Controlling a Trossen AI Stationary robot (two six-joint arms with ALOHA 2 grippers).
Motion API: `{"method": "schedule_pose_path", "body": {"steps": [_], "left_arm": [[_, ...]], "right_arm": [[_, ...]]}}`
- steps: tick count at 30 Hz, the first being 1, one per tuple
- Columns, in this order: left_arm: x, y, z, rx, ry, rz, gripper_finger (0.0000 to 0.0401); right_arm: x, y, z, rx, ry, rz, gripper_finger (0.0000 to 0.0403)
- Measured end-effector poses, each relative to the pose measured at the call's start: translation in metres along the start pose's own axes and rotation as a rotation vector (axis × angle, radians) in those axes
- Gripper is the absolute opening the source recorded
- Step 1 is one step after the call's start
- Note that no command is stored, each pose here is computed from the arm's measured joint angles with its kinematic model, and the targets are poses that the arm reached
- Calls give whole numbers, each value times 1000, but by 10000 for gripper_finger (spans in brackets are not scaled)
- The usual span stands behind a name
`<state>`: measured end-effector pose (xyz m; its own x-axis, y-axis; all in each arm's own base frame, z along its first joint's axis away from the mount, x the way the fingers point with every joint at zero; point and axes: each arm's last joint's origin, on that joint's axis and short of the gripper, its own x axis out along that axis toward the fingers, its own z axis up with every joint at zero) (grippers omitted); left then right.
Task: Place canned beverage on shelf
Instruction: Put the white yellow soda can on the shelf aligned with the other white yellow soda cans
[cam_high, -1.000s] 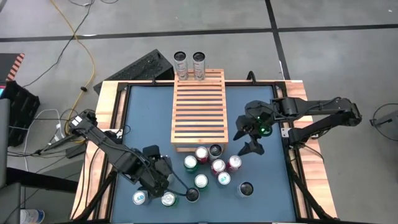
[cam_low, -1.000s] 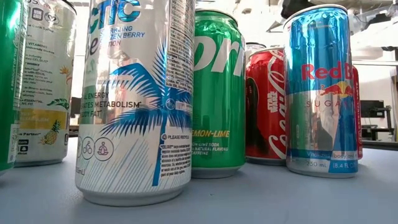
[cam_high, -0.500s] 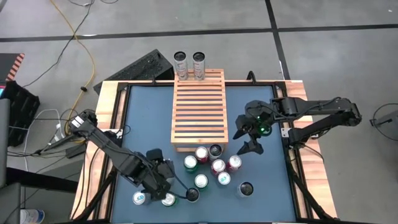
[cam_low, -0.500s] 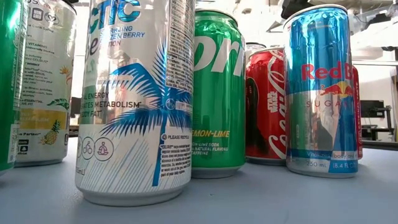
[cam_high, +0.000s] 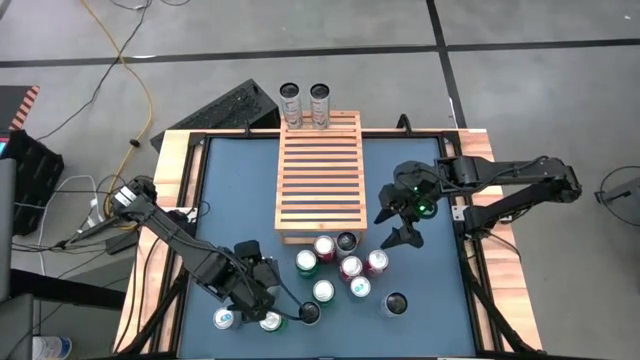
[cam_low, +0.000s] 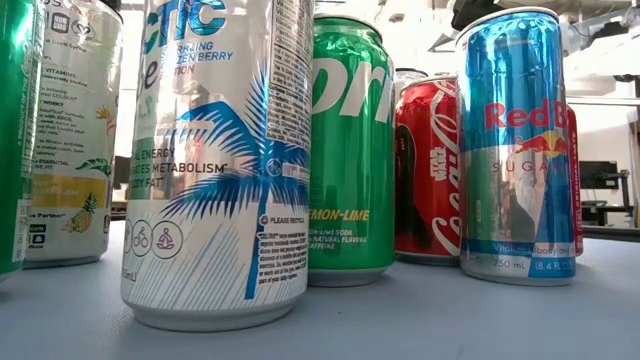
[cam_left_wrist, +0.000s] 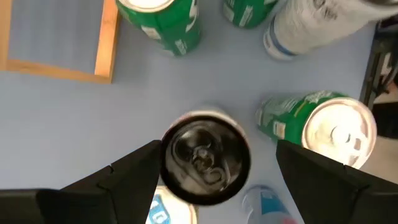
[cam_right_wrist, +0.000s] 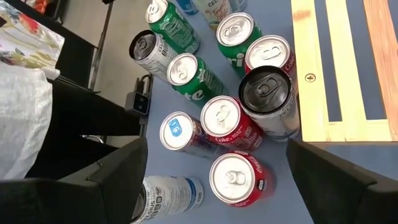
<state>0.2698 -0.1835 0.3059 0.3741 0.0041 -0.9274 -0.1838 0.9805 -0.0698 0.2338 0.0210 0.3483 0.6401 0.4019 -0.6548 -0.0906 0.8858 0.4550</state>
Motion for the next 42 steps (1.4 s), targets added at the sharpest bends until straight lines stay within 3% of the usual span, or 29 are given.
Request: {"method": "schedule_pose_path", "body": {"steps": [22, 27, 33, 42], "left_arm": [[17, 3, -4, -9, 9, 15, 304], [17, 4, -4, 22, 9, 19, 286], [17, 9, -4, 37, 33, 50, 235], [18, 11, -2, 106, 27, 60, 234]], "right_arm": [[0, 0, 0, -7, 0, -1, 368], [0, -1, 0, -8, -5, -19, 368], [0, 0, 1, -7, -15, -22, 368], [0, 1, 6, -26, -65, -7, 368]]}}
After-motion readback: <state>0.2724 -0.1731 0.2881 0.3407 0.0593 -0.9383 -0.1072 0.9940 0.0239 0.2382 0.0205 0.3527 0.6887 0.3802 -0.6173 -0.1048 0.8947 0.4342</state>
